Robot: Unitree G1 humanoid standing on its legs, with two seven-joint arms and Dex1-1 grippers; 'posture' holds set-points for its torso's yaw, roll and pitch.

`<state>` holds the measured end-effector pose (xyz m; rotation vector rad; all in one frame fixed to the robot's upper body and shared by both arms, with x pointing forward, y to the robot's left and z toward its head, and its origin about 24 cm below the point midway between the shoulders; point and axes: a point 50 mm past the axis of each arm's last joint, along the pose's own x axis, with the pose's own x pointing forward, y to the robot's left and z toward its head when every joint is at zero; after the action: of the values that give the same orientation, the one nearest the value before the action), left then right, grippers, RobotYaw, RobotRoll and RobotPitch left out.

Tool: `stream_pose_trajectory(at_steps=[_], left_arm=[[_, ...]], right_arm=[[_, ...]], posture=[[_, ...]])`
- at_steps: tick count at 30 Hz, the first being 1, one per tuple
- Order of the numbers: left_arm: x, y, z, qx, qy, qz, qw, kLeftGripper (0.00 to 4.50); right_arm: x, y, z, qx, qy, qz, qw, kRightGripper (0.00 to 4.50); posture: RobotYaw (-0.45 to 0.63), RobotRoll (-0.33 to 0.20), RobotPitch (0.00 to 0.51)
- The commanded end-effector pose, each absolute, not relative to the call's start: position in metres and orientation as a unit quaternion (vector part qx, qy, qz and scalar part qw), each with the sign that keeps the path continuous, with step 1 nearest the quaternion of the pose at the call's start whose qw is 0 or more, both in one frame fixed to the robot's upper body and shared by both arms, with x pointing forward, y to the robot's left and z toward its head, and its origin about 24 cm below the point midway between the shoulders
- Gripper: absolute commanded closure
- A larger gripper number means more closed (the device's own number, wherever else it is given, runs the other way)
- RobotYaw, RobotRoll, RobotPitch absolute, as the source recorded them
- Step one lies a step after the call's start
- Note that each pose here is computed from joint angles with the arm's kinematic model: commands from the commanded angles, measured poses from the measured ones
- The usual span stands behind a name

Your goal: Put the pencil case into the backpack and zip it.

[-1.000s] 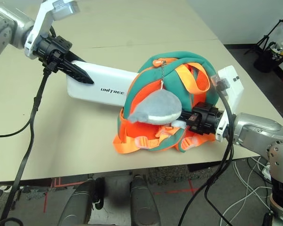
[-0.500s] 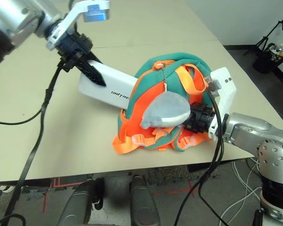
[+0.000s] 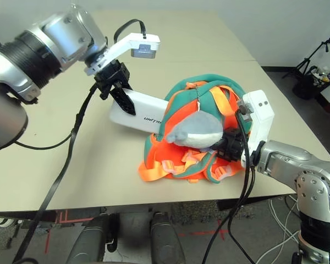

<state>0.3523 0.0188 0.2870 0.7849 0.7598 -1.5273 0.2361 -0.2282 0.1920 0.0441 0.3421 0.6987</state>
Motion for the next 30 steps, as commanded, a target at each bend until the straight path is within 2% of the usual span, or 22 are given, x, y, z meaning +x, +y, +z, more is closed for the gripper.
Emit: stream_pose_trajectory(at_steps=[1, 10, 17, 19, 23, 27, 30], left_arm=[[0.324, -0.040, 0.280, 0.324, 0.268, -0.759, 0.497, 3.04], [0.319, -0.056, 0.294, 0.274, 0.229, -0.778, 0.516, 3.06], [0.320, -0.046, 0.303, 0.249, 0.211, -0.784, 0.528, 3.06], [0.320, -0.041, 0.310, 0.236, 0.196, -0.788, 0.533, 2.34], [0.320, -0.022, 0.334, 0.205, 0.150, -0.795, 0.550, 1.19], [0.325, -0.001, 0.341, 0.190, 0.116, -0.786, 0.577, 0.03], [0.329, 0.013, 0.341, 0.185, 0.100, -0.774, 0.598, 0.00]], right_arm=[[0.233, -0.205, 0.187, 0.030, 0.167, 0.399, 0.901, 4.38], [0.236, -0.205, 0.188, 0.030, 0.170, 0.404, 0.898, 4.39], [0.238, -0.206, 0.190, 0.029, 0.170, 0.403, 0.899, 4.39], [0.238, -0.207, 0.190, 0.029, 0.170, 0.402, 0.899, 4.39], [0.239, -0.208, 0.191, 0.029, 0.170, 0.400, 0.900, 4.39], [0.241, -0.210, 0.191, 0.029, 0.171, 0.399, 0.900, 4.39], [0.243, -0.211, 0.192, 0.027, 0.172, 0.400, 0.900, 4.39]], posture=[[-0.09, 0.000, 0.181], [-0.07, 0.000, 0.184], [-0.06, 0.000, 0.185], [-0.05, 0.000, 0.184], [-0.04, 0.000, 0.183], [-0.02, 0.000, 0.182], [-0.01, 0.000, 0.181]])
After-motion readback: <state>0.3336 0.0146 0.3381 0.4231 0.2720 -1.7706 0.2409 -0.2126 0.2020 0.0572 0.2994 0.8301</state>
